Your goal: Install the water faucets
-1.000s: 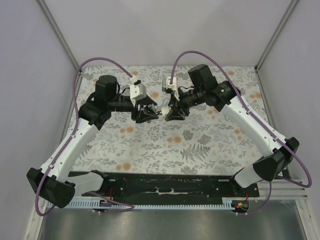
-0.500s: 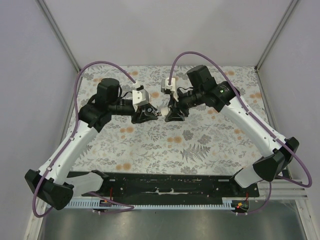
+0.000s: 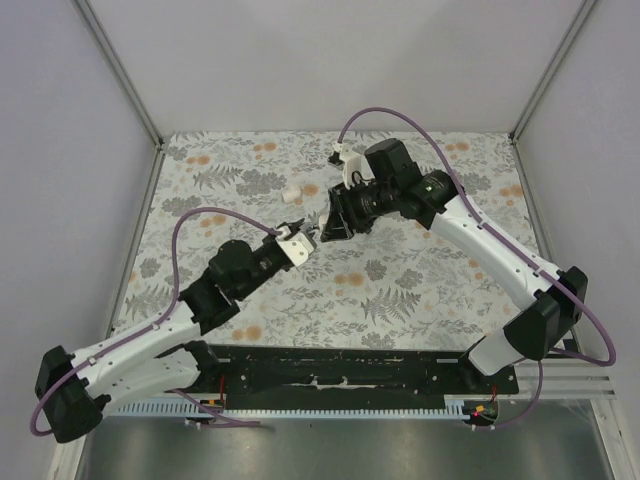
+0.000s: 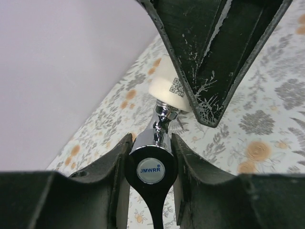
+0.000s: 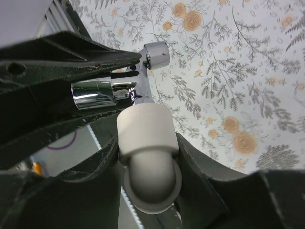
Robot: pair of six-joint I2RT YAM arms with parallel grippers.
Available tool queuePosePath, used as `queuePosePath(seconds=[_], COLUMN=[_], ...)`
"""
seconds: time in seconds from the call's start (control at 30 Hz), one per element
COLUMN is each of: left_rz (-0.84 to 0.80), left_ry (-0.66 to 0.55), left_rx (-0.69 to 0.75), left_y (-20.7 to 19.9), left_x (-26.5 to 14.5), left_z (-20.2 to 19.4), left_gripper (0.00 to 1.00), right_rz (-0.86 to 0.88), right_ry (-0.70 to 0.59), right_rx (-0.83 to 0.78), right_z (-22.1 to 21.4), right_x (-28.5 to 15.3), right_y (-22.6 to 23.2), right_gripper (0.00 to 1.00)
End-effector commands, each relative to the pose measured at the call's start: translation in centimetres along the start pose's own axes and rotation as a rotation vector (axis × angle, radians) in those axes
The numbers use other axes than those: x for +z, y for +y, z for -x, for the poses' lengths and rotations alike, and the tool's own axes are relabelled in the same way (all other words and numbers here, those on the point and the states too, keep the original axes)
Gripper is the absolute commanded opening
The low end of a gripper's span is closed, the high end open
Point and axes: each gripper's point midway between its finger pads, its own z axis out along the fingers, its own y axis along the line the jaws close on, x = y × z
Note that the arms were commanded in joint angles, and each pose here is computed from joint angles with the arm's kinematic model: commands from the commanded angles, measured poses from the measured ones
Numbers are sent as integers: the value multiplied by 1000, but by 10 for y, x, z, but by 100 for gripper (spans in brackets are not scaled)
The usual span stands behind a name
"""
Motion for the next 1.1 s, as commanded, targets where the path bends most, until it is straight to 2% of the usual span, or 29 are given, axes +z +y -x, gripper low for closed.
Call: queuePosePath(seconds=[0.0,0.13,0.23,0.37,0.47,0.63,0.77,0.97,1.07], left_rz=[313,398,417,399,382,387,409,440,435], left_ry=[-147,-136,-97,-42,50,76,100,168,166], left_rx=[-17,-140,-237,-345,-432,-544,-591,-593,-605], left_y=[25,23,17,7,2,1,6,10,9], left_x=[0,-1,1,2,3,-2,-3,-3,-1], left_z=[35,18,0,-21,-39,-49,-51,-61,-62], left_gripper=[2,2,2,2,2,2,2,2,2], right_rz=[-42,-45,-54,-64,-73,-33,47,211,281], right_ry=[-247,-248,-263,-262,-272,-257,-251,-281,-286], right_rx=[209,241,240,228,221,230,249,294,303], right_z=[63,65,69,70,70,68,69,80,87], right_x=[3,3,-4,-9,-16,-15,-10,0,3], right_y=[3,3,6,7,9,16,27,46,55], right_gripper=[12,42,54,63,64,65,58,39,42])
